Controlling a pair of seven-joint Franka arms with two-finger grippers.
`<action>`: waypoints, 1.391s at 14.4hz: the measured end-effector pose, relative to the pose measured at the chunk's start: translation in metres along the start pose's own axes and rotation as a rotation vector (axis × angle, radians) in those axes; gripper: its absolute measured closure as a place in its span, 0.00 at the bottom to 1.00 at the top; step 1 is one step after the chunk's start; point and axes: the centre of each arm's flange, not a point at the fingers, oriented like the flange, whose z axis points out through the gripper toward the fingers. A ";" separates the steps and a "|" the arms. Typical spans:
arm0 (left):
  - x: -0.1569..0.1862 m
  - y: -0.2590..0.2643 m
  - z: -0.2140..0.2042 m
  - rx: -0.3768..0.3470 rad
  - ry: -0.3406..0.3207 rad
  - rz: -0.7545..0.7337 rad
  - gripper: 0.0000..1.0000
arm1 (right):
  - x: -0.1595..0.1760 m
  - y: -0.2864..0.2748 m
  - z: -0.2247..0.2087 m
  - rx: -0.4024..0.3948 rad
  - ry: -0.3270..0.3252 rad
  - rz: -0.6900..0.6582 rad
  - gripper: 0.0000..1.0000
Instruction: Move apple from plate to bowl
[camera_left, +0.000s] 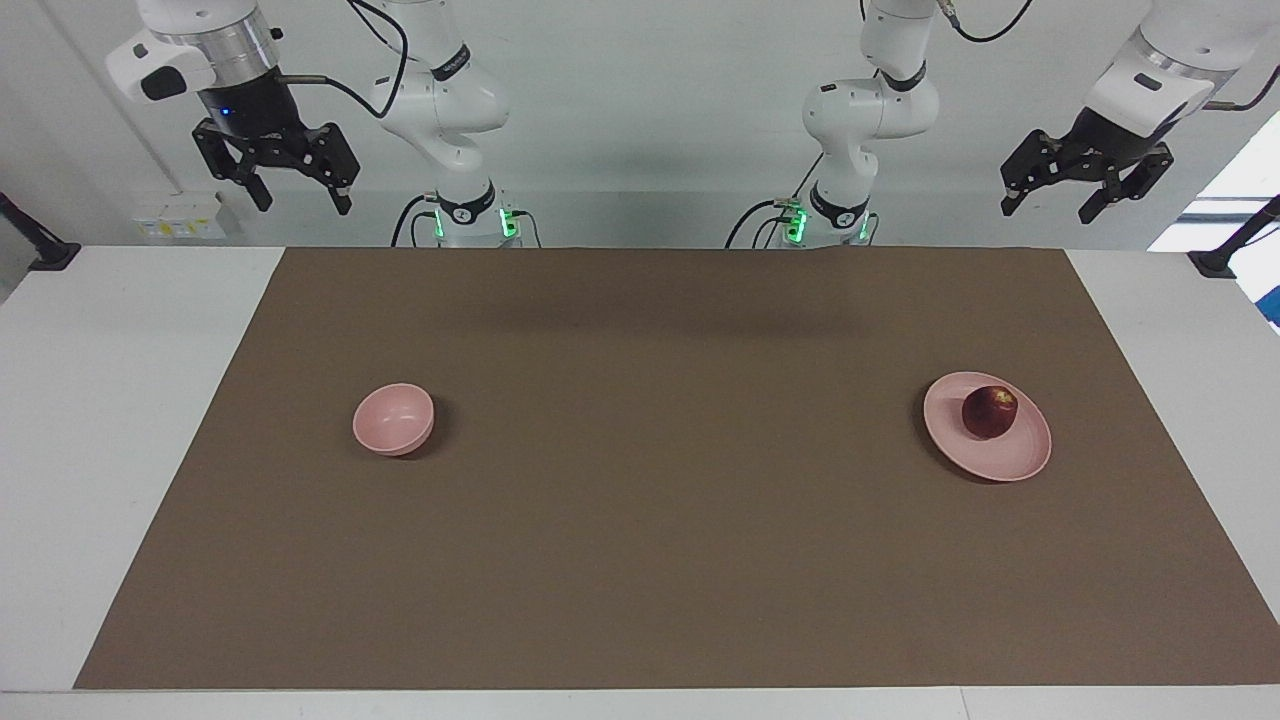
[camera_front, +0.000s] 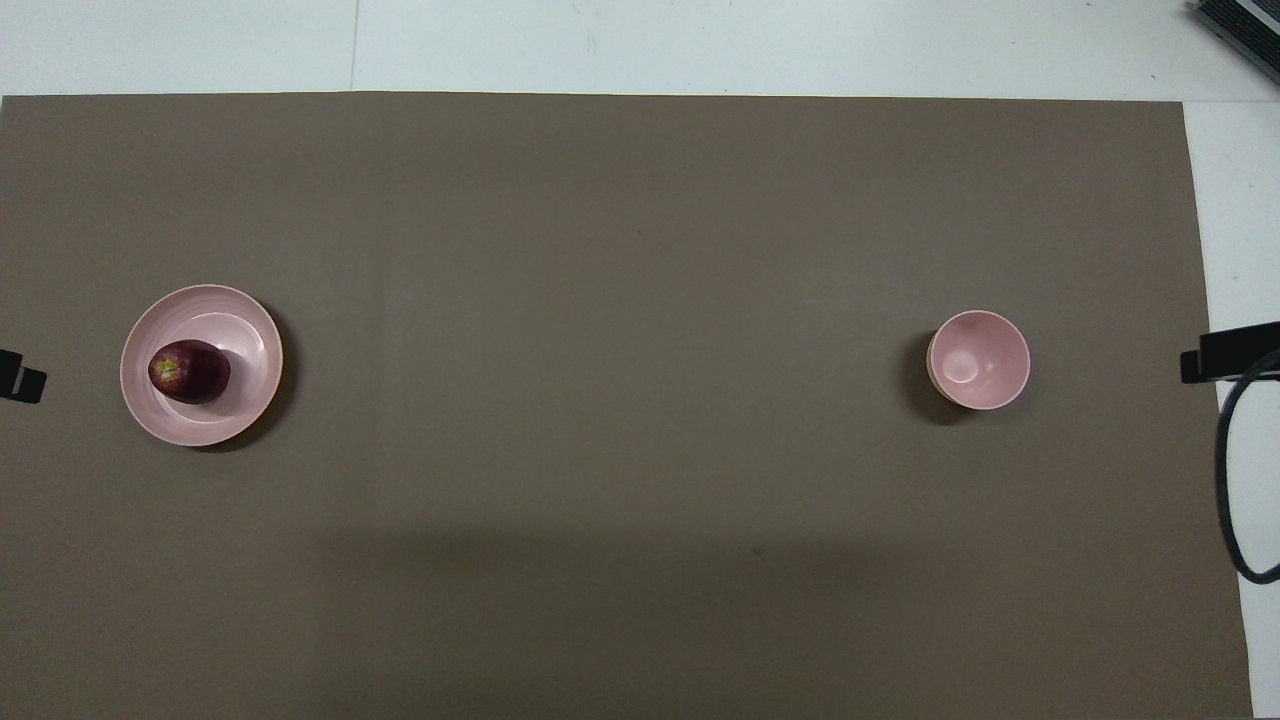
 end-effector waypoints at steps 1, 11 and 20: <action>0.000 0.001 0.000 0.000 0.000 0.003 0.00 | 0.000 0.000 0.000 0.000 0.000 0.000 0.00; 0.002 0.003 -0.003 0.004 0.024 0.005 0.00 | 0.000 0.000 0.000 0.000 0.000 0.000 0.00; 0.004 0.015 -0.002 0.006 0.021 0.029 0.00 | 0.000 0.000 0.000 0.000 0.000 0.000 0.00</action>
